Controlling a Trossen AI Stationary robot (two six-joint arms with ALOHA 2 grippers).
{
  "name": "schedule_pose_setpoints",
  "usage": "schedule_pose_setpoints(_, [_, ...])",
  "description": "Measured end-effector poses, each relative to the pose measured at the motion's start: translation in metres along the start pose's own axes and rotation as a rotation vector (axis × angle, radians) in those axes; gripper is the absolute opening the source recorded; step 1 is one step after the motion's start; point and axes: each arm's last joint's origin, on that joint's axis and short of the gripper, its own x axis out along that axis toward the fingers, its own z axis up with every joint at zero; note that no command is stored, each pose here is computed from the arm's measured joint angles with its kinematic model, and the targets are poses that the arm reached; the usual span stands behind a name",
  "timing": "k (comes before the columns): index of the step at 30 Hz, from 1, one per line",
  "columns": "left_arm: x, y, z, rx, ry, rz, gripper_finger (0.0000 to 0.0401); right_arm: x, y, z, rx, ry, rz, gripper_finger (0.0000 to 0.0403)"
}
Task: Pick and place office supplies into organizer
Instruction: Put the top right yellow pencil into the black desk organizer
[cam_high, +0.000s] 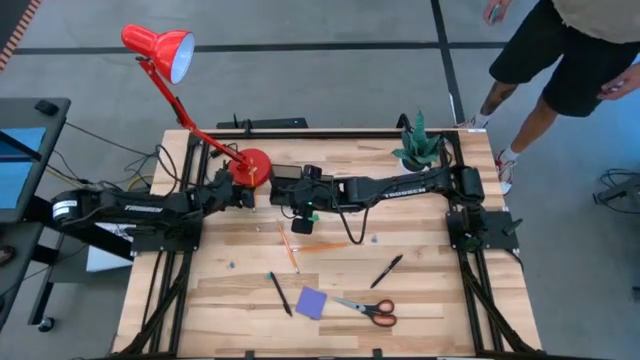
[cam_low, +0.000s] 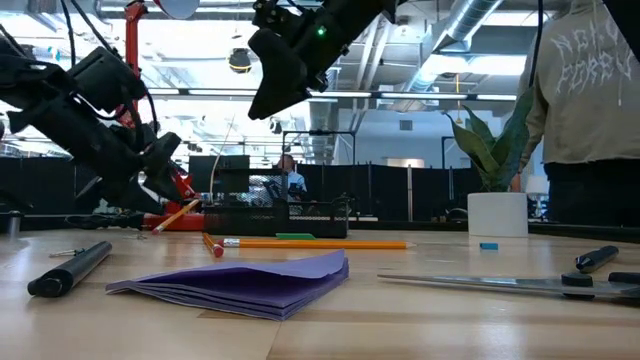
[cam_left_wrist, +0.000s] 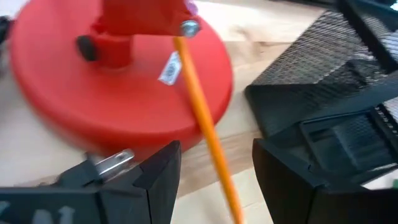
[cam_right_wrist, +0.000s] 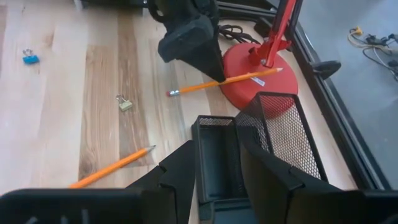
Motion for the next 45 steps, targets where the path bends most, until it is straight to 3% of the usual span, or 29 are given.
schedule_pose_setpoints(10, [0.014, 0.005, -0.012, 0.002, 0.052, 0.072, 0.019, 0.0, 0.0, 0.0, 0.002, 0.002, 0.002, 0.0122])
schedule_pose_setpoints(17, [0.021, -0.002, -0.01, -0.025, -0.002, 0.015, 0.019, 0.0, 0.0, 0.0, 0.002, 0.003, 0.003, 0.0121])
schedule_pose_setpoints(25, [0.028, 0.002, -0.017, -0.033, 0.026, 0.055, 0.0182, 0.0, 0.0, 0.0, 0.002, 0.003, 0.003, 0.0121])
schedule_pose_setpoints(31, [0.032, 0.002, -0.019, -0.01, 0.017, 0.059, 0.013, 0.0, 0.0, 0.0, 0.002, 0.003, 0.003, 0.0121])
schedule_pose_setpoints(37, [0.036, -0.004, -0.015, 0.085, 0.024, 0.051, 0.0017, 0.0, 0.0, -0.001, 0.001, 0.007, 0.003, 0.0122])
schedule_pose_setpoints(45, [0.039, -0.026, -0.005, 0.133, 0.012, -0.132, 0.0005, 0.0, 0.001, -0.003, -0.004, 0.033, 0.006, 0.0123])
